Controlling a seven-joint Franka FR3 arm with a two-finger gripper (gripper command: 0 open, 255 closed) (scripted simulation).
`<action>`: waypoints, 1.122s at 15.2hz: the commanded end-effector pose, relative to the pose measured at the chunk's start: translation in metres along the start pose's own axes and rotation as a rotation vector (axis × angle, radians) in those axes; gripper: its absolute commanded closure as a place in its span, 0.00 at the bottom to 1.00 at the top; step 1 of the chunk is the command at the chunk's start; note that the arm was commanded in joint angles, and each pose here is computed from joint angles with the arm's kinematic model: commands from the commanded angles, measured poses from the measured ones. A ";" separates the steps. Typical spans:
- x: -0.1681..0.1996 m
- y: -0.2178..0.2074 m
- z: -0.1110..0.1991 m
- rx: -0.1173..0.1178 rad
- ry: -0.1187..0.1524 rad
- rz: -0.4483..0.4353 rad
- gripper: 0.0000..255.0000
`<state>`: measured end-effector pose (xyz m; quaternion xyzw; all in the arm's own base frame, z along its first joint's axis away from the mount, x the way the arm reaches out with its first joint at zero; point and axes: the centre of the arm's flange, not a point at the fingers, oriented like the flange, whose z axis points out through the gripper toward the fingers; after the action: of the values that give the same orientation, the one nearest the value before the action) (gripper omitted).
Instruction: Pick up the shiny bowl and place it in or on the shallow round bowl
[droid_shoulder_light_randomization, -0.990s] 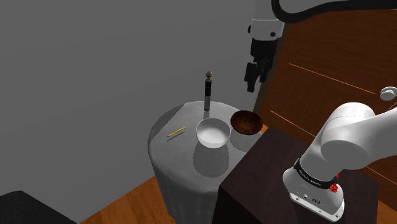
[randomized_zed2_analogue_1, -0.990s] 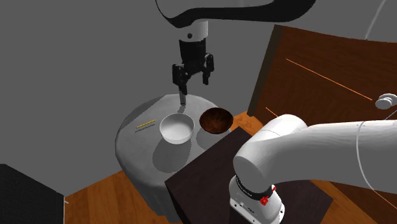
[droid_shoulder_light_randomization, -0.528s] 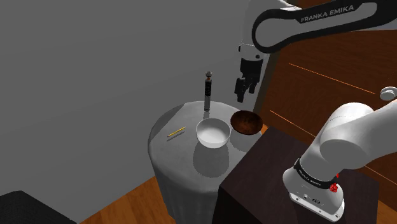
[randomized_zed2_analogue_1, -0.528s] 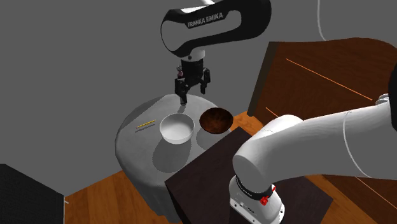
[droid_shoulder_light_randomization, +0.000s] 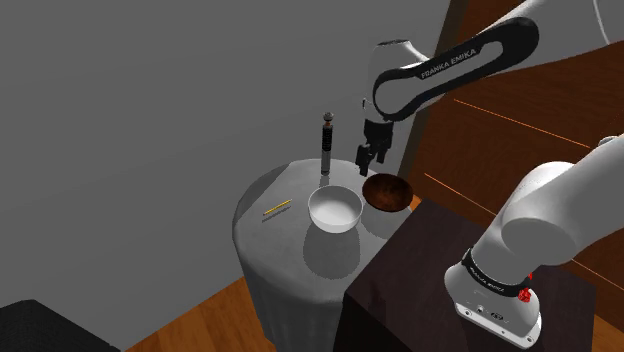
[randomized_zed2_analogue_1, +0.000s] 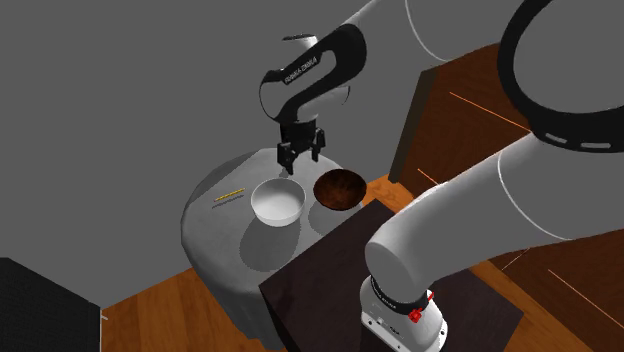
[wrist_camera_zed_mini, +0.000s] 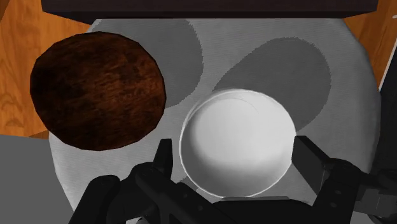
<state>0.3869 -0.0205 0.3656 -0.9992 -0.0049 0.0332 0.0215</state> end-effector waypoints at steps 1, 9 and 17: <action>0.015 0.007 0.023 0.000 0.009 0.001 0.00; 0.065 0.037 0.109 0.006 0.032 0.005 0.00; 0.092 0.052 0.168 0.008 0.044 0.008 0.00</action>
<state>0.4666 -0.0632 0.1951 -0.9996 -0.0003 0.0118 0.0257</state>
